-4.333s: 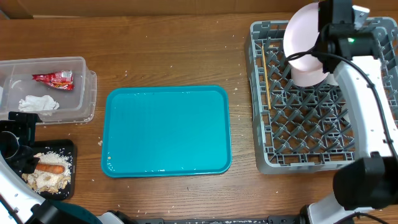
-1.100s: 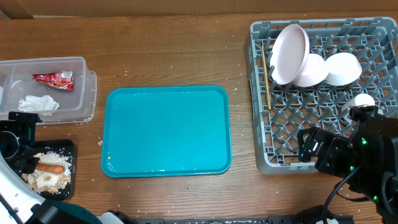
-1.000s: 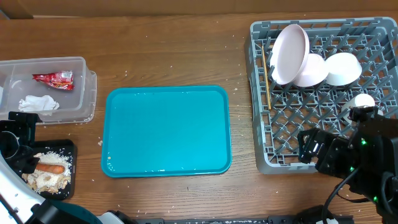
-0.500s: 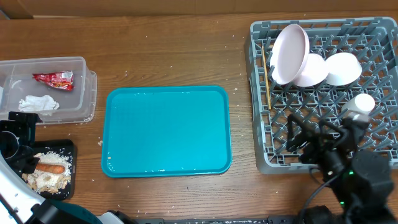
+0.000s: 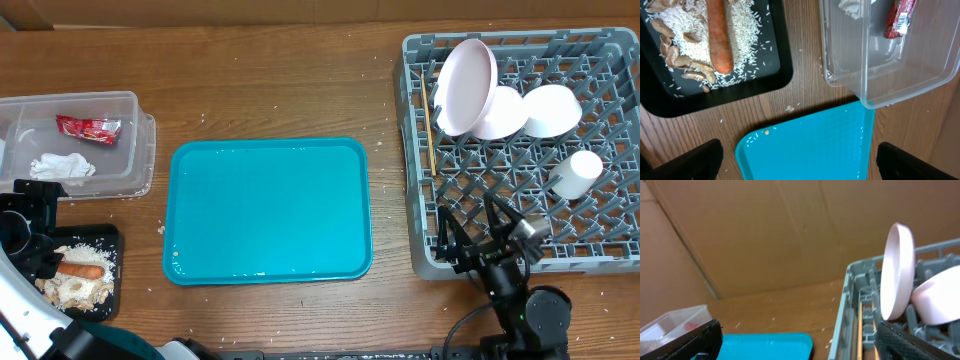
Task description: Sort waste into correct bins and load items into the dishwasher
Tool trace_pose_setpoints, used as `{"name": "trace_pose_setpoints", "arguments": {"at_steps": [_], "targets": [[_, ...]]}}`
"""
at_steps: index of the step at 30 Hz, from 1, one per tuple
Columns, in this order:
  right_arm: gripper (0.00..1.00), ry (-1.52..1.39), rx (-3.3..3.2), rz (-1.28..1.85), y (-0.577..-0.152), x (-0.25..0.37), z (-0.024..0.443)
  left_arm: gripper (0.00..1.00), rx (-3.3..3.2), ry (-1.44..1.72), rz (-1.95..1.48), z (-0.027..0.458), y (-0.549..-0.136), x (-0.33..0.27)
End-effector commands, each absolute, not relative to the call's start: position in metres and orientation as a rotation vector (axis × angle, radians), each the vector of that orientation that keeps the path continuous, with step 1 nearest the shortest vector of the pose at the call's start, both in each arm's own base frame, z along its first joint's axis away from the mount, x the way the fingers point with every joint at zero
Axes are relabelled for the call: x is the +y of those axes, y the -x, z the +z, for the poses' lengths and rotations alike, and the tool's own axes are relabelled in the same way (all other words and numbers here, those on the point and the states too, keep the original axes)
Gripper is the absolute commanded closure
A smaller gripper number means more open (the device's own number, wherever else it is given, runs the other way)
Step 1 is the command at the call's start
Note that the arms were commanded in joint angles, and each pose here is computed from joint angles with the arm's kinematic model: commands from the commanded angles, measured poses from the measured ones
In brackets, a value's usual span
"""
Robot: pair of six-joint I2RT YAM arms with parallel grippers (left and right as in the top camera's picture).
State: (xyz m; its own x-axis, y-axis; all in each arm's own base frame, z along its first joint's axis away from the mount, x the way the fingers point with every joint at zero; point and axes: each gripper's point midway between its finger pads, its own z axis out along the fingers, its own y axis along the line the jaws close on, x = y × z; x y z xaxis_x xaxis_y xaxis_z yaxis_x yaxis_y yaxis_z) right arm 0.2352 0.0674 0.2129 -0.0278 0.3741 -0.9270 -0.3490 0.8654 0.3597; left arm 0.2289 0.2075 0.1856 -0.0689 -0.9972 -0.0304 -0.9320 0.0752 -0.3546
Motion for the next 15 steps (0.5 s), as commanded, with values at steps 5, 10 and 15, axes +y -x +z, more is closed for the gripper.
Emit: {"name": "trace_pose_setpoints", "arguments": {"at_steps": [5,10,15], "targets": [[0.00,-0.127,1.464,0.450,-0.242,0.034,0.204,0.00,2.102,1.920,-0.356,0.186,-0.232,0.207],[0.00,-0.230,1.579,0.370,-0.246,0.011,0.172,0.00,2.102,1.920,-0.356,0.186,-0.232,0.207],[0.00,-0.232,1.578,0.314,-0.246,0.004,0.172,0.00,2.102,1.920,-0.356,0.186,-0.232,0.207]]}}
